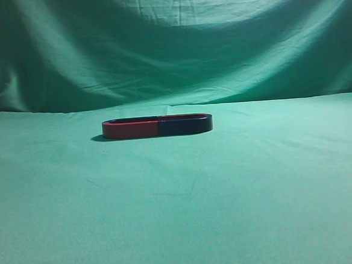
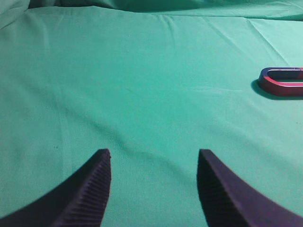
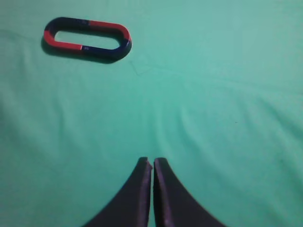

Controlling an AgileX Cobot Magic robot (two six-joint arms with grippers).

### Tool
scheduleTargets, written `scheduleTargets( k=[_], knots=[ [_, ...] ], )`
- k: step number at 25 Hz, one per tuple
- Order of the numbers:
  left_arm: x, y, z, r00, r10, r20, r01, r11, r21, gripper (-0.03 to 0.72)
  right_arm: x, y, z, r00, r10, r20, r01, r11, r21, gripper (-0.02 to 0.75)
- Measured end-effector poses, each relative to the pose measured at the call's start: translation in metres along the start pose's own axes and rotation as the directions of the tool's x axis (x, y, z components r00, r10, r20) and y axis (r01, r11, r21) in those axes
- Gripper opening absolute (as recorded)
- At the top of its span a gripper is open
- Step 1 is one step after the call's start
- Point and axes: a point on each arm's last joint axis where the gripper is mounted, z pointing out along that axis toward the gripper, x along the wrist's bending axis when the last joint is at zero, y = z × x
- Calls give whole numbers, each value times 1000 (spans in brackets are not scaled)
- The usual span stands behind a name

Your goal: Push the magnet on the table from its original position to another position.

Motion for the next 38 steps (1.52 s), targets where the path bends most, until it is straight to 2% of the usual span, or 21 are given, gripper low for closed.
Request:
scheduleTargets(
  k=[5, 9, 13, 18, 24, 27, 34, 38],
  knots=[
    [0, 0, 0, 1000, 0, 0, 0, 1000, 0, 372, -7, -50, -14, 1000, -21, -19, 16, 974, -225, 0],
    [0, 0, 0, 1000, 0, 0, 0, 1000, 0, 372, -10, -84, -26, 999, -18, -50, 0, 935, -354, 0],
    [0, 0, 0, 1000, 0, 0, 0, 1000, 0, 372, -9, -109, -37, 994, -1, -111, -43, 916, -399, 0],
    [0, 0, 0, 1000, 0, 0, 0, 1000, 0, 372, -10, -118, -43, 993, -4, -118, -45, 913, -406, 0],
    [0, 0, 0, 1000, 0, 0, 0, 1000, 0, 372, -15, -113, -45, 997, -82, -12, 67, 875, -479, 0],
    [0, 0, 0, 1000, 0, 0, 0, 1000, 0, 372, -17, -115, -47, 996, -87, 15, 82, 859, -505, 0],
    [0, 0, 0, 1000, 0, 0, 0, 1000, 0, 372, -33, -150, -18, 989, 57, 137, 55, 719, -692, 0],
    [0, 0, 0, 1000, 0, 0, 0, 1000, 0, 372, -41, -173, 13, 973, 128, 193, 53, 687, -725, 0]
  ],
)
